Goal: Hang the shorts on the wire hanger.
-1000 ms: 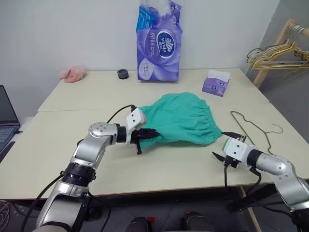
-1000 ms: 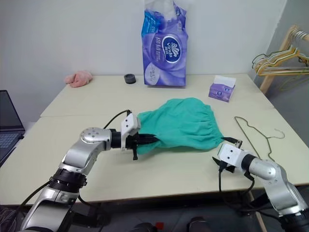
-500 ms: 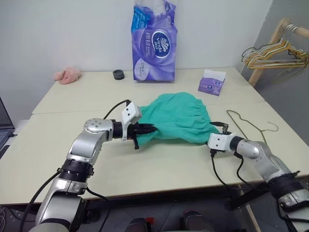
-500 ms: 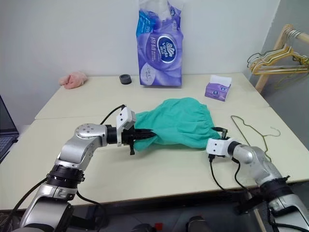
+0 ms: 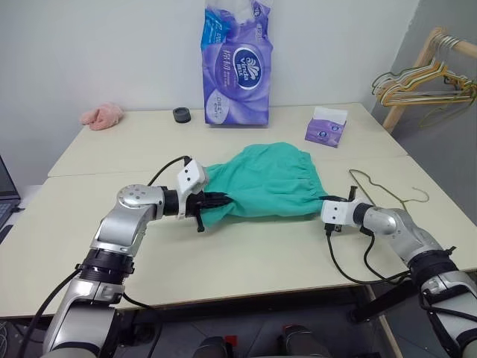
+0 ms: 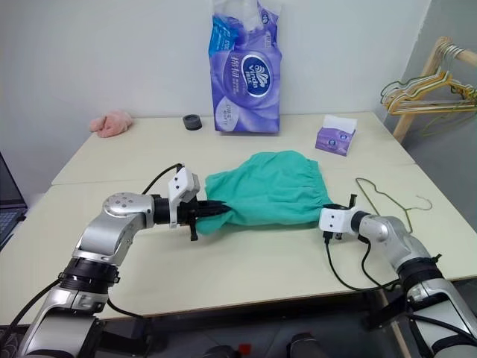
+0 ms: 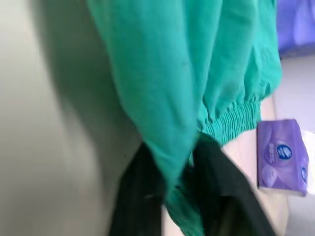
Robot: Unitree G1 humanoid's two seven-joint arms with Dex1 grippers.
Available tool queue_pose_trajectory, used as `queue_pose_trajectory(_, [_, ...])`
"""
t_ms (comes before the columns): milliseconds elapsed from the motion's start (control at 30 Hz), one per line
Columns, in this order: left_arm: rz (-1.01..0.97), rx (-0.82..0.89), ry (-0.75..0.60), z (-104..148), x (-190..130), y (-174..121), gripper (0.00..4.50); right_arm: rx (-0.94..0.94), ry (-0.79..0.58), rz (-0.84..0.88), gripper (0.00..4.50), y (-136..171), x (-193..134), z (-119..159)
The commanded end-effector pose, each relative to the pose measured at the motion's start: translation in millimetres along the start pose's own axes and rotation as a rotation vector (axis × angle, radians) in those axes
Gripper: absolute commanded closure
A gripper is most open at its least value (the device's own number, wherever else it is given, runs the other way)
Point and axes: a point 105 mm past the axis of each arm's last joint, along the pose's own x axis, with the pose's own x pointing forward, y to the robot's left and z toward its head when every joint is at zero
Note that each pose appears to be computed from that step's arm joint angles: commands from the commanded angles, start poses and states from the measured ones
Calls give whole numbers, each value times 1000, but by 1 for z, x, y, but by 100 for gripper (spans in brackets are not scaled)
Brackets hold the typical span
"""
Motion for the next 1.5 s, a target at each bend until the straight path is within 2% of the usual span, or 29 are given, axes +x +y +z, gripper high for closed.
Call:
queue_pose_trajectory(33, [-50, 73, 33, 1, -6, -9, 450, -15, -84, 10, 448, -18, -13, 21])
queue_pose_trajectory(233, [-255, 69, 140, -14, -30, -41, 450, 82, -202, 231, 448, -22, -53, 58])
queue_pose_trajectory(333, [-396, -19, 117, -1, -47, -62, 450, 173, -254, 383, 448, -24, -82, 77])
queue_pose_trajectory(433, [-429, -54, 101, 9, -56, -64, 450, 243, -233, 501, 448, -22, -100, 80])
queue_pose_trajectory(533, [-358, -55, 119, 8, -56, -45, 450, 304, -216, 531, 448, -29, -103, 79])
queue_pose_trajectory(600, [-236, -65, 111, 4, -46, -17, 450, 338, -216, 441, 448, -50, -84, 73])
queue_pose_trajectory(667, [-68, -14, 113, 2, -29, 21, 450, 328, -178, 272, 448, -85, -57, 59])
queue_pose_trajectory(733, [105, 61, 110, 12, -13, 60, 450, 302, -117, 82, 448, -124, -32, 47])
queue_pose_trajectory(800, [316, 187, 67, 56, 0, 103, 450, 264, -29, -217, 448, -187, -22, 38])
queue_pose_trajectory(867, [495, 292, -1, 108, 1, 130, 450, 205, 17, -445, 448, -237, -32, 43])
queue_pose_trajectory(900, [558, 331, -30, 128, -1, 138, 450, 163, 29, -514, 448, -253, -38, 48])
queue_pose_trajectory(1000, [749, 496, -196, 222, -29, 147, 450, 33, -5, -817, 448, -318, -87, 82])
queue_pose_trajectory(1067, [809, 585, -278, 264, -48, 141, 450, -52, -43, -943, 448, -341, -114, 102])
queue_pose_trajectory(1167, [838, 772, -261, 290, -64, 132, 450, -130, -116, -994, 448, -350, -133, 119])
queue_pose_trajectory(1200, [782, 836, -200, 283, -62, 130, 450, -136, -154, -915, 448, -339, -127, 117])
queue_pose_trajectory(1267, [620, 878, -69, 250, -51, 126, 450, -157, -181, -721, 448, -306, -106, 101])
queue_pose_trajectory(1300, [504, 875, 15, 221, -44, 124, 450, -140, -197, -588, 448, -279, -92, 87])
queue_pose_trajectory(1333, [429, 869, 65, 202, -41, 121, 450, -127, -210, -505, 448, -262, -85, 80])
queue_pose_trajectory(1400, [162, 762, 197, 131, -37, 106, 450, -79, -229, -246, 448, -188, -68, 52])
queue_pose_trajectory(1467, [-80, 659, 292, 73, -42, 80, 450, -33, -237, -32, 448, -123, -64, 42])
queue_pose_trajectory(1500, [-148, 637, 319, 59, -44, 70, 450, -19, -240, 26, 448, -106, -66, 43])
